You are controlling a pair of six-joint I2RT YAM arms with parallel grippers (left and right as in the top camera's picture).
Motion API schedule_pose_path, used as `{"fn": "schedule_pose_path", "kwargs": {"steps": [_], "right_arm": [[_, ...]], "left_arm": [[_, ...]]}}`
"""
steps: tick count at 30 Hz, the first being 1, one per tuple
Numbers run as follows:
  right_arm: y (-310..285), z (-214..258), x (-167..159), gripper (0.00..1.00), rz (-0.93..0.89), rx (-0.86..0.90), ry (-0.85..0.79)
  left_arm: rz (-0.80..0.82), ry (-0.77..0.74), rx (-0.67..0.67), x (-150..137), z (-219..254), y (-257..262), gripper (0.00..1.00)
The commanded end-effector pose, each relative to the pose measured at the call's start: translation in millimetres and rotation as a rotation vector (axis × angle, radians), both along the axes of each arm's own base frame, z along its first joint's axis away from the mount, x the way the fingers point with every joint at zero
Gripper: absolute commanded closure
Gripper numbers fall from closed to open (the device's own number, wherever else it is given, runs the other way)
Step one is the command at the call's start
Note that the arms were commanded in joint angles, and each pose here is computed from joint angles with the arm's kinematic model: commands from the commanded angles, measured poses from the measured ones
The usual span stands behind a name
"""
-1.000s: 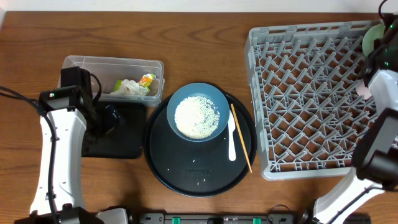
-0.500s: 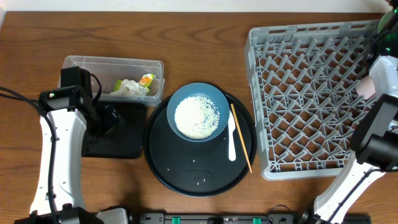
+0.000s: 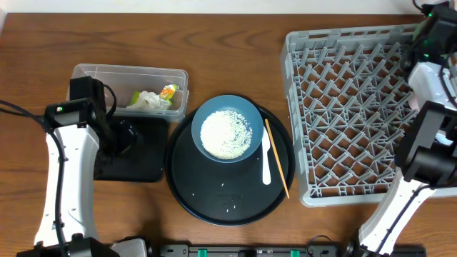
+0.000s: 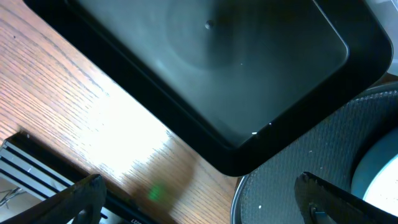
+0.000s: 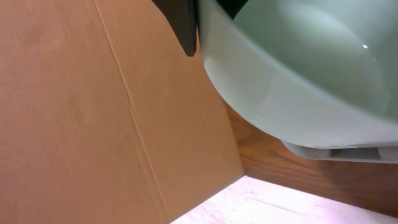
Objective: Sort waste into correct bins and load items into the dishwasher rack
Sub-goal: 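Lower the mint-green cup into the rack's back right corner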
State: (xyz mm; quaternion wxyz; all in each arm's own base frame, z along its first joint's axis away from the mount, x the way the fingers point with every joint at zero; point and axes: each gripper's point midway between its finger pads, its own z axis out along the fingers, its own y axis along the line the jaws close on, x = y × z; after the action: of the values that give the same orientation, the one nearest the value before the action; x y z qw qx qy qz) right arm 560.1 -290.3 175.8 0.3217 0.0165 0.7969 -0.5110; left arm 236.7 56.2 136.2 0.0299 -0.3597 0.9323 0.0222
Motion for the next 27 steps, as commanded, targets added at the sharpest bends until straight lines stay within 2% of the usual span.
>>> {"fn": "schedule_pose_path", "kwargs": {"steps": [1,2,6,10,12,17,23,27], "right_arm": [[13.8,-14.5,8.9,0.96,0.033,0.013,0.039],[16.0,-17.0,8.8,0.90,0.034,0.020,0.046],[23.0,-30.9,4.7,0.78,0.027,0.065,0.078],[29.6,-46.2,-2.7,0.53,-0.002,0.138,0.086],[33.1,-53.0,-7.0,0.45,-0.027,0.185,0.069],[43.5,-59.3,-14.8,0.47,-0.060,0.280,0.038],[63.5,-48.7,-16.7,0.51,-0.019,0.338,0.048],[85.7,-42.8,-18.0,0.49,0.049,0.430,0.062]], "left_arm": [[0.014,0.010,-0.009,-1.5,-2.2,-0.7,0.02],[0.014,0.010,-0.009,-1.5,-2.2,-0.7,0.02],[0.014,0.010,-0.009,-1.4,-2.2,-0.7,0.02],[0.014,0.010,-0.009,-1.4,-2.2,-0.6,0.02],[0.014,0.009,-0.009,-1.3,-2.2,-0.6,0.02],[0.014,0.009,-0.009,-1.3,-2.2,-0.6,0.02],[0.014,0.009,-0.008,-1.2,-2.2,-0.5,0.02],[0.014,0.009,-0.008,-1.2,-2.2,-0.5,0.02]]}}
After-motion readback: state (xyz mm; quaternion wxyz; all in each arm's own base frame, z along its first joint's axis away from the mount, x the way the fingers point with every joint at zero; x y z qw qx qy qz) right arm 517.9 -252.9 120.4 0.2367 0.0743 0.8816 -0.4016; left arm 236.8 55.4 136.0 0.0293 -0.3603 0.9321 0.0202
